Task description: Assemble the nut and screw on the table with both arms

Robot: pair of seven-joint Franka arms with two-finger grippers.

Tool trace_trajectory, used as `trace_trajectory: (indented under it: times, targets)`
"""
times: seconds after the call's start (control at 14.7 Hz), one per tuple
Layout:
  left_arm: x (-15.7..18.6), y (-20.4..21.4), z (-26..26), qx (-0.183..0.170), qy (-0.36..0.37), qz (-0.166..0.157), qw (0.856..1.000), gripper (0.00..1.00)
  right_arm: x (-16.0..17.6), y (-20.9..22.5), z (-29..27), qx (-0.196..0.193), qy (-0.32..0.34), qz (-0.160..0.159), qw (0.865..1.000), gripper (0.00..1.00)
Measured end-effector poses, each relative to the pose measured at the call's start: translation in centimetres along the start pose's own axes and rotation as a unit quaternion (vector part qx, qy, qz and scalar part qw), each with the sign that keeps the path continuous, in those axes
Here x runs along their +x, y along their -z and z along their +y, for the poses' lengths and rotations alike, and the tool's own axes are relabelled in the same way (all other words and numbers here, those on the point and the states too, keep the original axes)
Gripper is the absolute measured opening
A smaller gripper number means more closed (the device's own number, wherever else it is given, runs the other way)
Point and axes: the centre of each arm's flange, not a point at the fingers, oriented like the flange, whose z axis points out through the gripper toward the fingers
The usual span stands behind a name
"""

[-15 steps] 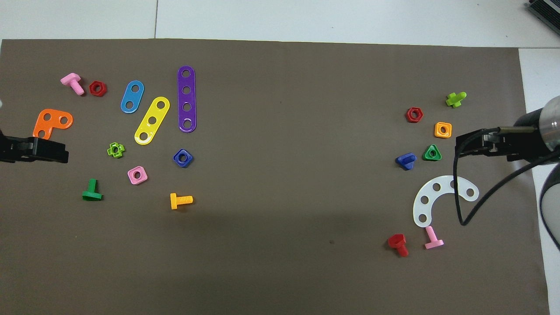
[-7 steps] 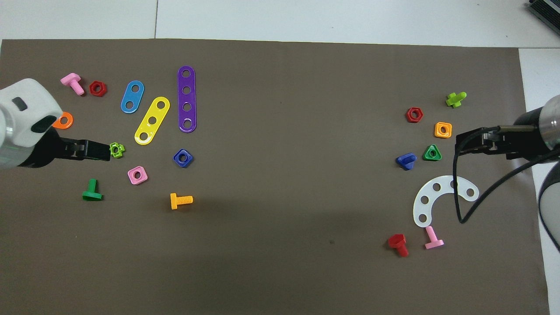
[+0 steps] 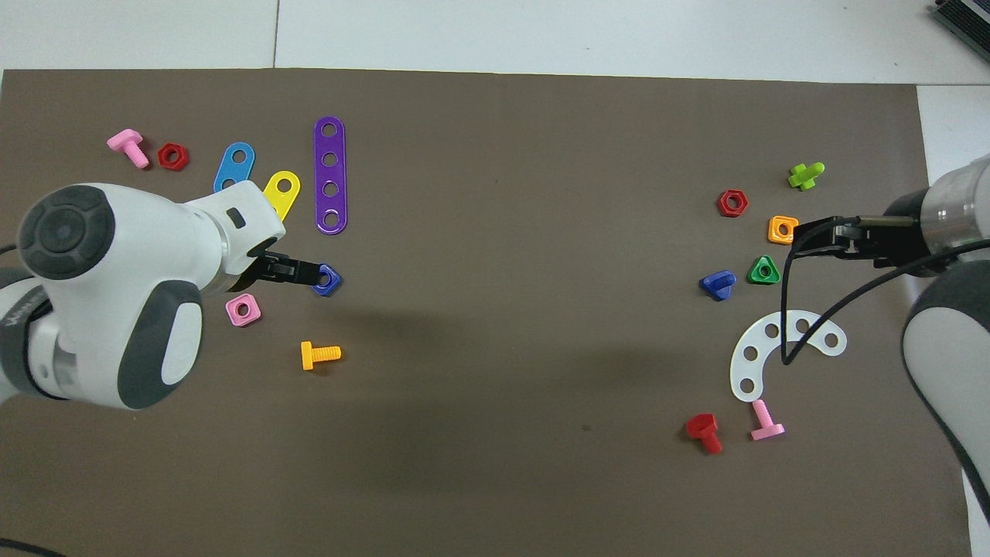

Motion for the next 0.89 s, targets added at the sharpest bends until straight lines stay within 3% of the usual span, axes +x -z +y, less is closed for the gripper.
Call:
trace_trajectory:
  times: [0.27, 0.48, 0.89]
  targets:
    - [-0.8, -3.7, -0.1, 0.0, -0.085, -0.011, 0.996, 1.0, -0.1, -4.3, 1.1, -0.001, 0.006, -0.007, 1.0, 0.96]
    - [-0.5, -6.4, 0.3, 0.003, -0.108, 0.003, 0.994, 1.0, 0.5, -7.8, 1.4, -0.001, 0.02, -0.006, 1.0, 0.92]
    - [-0.5, -13.0, 1.1, 0.003, -0.158, -0.014, 0.987, 1.0, 2.1, -20.5, 0.3, 0.001, 0.049, -0.003, 0.999, 0.91]
